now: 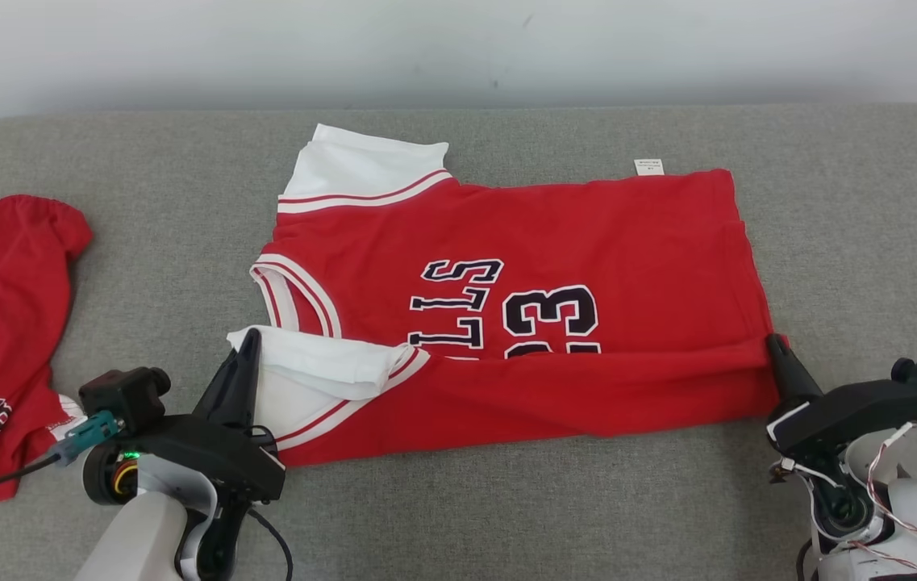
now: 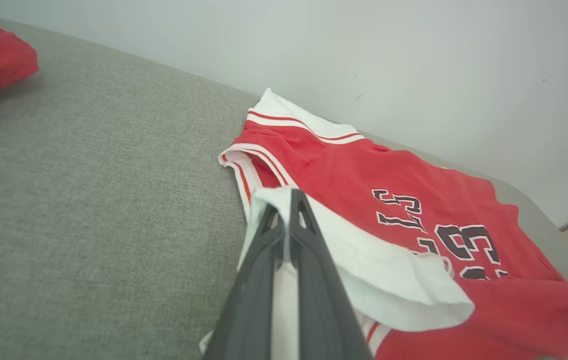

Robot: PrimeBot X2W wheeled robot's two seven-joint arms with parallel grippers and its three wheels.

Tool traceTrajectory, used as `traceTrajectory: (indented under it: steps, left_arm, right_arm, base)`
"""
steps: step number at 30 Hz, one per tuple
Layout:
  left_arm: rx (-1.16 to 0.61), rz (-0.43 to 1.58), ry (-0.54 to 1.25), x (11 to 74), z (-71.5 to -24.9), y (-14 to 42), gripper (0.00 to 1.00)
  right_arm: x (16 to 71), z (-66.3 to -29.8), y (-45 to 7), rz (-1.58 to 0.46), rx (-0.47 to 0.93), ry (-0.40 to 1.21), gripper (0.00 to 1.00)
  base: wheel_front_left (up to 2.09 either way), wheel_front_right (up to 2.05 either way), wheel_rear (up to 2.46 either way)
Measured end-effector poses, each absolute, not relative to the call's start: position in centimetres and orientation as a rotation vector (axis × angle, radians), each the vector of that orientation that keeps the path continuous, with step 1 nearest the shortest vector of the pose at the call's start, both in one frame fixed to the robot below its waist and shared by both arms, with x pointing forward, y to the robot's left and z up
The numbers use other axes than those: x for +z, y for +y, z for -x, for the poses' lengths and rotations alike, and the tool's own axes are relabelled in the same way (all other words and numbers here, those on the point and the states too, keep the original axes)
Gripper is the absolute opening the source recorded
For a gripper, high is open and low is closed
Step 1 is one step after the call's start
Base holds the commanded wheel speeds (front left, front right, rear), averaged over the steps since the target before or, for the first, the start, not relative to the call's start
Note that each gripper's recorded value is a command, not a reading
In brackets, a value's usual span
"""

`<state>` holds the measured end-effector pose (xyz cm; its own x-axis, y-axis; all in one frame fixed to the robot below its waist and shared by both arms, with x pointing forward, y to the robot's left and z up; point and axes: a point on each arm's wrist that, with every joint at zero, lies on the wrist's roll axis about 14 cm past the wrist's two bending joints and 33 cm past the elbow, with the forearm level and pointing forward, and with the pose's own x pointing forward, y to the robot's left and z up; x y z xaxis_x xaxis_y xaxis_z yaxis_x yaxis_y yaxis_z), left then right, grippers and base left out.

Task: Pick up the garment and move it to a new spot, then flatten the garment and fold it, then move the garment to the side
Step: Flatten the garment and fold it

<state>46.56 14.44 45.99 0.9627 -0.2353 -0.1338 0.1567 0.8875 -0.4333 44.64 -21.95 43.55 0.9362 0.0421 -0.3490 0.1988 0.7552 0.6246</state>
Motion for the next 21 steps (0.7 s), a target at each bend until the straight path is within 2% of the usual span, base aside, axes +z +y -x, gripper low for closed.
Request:
traceTrajectory:
  steps: [2,3,4,5,13,21]
  left_arm:
    - [-0.201,0.427,0.191,45.7,-46.7,14.5,0.0]
    - [-0.198,0.421,0.191,45.7,-46.8,14.6,0.31]
    - [-0.194,0.415,0.192,45.6,-46.8,14.7,0.87]
    - [-0.193,0.406,0.196,45.5,-46.8,14.7,1.0]
    - [-0.181,0.398,0.151,46.4,-46.5,15.1,1.0]
    - [-0.151,0.358,0.167,45.0,-43.4,16.5,1.0]
  right_arm:
    - [43.8,-44.8,-22.1,-0.71,-0.093,0.338,0.02]
    - [43.8,-44.8,-22.2,-0.71,-0.099,0.331,0.45]
    - [43.8,-44.8,-22.3,-0.706,-0.102,0.328,1.0]
    - [43.7,-44.7,-22.4,-0.707,-0.107,0.326,1.0]
    - [45.8,-44.5,-22.8,-0.627,-0.078,0.256,1.0]
    - [44.6,-41.5,-23.0,-0.435,-0.04,0.277,1.0]
  base:
    - [0.0,0.0,0.0]
    - [0.0,0.0,0.0]
    - [0.0,0.0,0.0]
    - [0.0,0.0,0.0]
    - [0.0,0.0,0.0]
    - [0.0,0.0,0.0]
